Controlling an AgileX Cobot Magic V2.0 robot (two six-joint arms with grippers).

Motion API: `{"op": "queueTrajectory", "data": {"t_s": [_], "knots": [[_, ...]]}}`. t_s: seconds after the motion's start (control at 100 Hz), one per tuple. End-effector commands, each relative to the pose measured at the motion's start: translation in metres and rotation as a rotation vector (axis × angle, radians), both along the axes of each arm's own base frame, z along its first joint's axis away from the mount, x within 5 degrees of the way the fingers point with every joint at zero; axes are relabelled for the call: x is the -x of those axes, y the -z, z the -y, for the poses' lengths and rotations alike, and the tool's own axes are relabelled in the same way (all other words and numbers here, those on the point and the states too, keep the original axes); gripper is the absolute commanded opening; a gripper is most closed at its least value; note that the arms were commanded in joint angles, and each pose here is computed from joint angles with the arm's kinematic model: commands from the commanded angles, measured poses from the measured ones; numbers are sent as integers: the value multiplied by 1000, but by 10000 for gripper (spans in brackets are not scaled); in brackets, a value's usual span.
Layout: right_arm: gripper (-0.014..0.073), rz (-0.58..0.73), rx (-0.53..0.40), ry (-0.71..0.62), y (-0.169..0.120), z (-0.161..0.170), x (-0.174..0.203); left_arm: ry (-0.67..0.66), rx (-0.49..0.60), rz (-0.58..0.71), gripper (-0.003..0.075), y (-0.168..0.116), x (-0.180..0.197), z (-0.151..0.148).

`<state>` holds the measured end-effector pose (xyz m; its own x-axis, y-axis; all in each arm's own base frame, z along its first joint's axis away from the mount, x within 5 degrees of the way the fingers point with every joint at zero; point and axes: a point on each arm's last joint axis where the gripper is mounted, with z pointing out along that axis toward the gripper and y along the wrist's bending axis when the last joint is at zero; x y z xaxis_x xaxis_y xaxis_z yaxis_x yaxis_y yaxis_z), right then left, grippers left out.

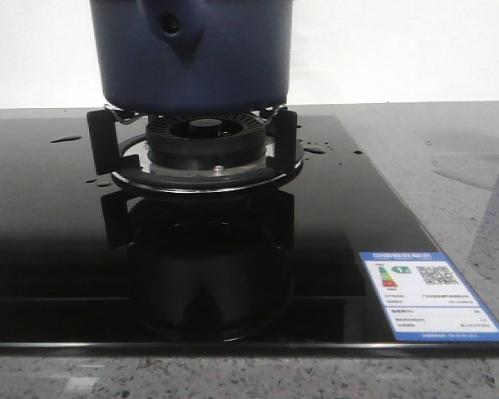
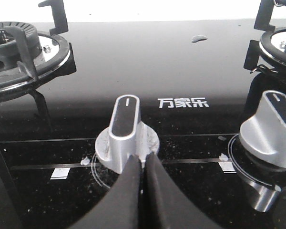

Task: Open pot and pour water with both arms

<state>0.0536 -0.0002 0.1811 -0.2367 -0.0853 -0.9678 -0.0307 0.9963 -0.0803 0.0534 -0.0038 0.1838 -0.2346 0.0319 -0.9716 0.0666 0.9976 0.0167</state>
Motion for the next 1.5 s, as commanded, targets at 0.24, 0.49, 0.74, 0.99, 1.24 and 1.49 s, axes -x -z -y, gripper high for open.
{"op": "queueTrajectory", "data": {"t_s": [0.24,0.49,0.74,0.99,1.24,1.49], "knots": [[-66,134,92,-2,-5,1,-2,-5,14,34,-19,6,0,0],[-66,275,62,-18,-17,-1,-2,-7,22,99,-19,0,-1,0],[-66,336,-313,10,-24,-1,-2,-23,341,217,-19,-12,-2,2],[-66,398,-504,40,-30,2,-1,-67,804,242,-19,-18,-2,0],[-66,332,-559,-29,-66,-6,5,65,702,201,-19,-52,4,11],[-66,-6,-524,-116,-109,-21,-3,193,554,10,-19,-101,-13,26]]}}
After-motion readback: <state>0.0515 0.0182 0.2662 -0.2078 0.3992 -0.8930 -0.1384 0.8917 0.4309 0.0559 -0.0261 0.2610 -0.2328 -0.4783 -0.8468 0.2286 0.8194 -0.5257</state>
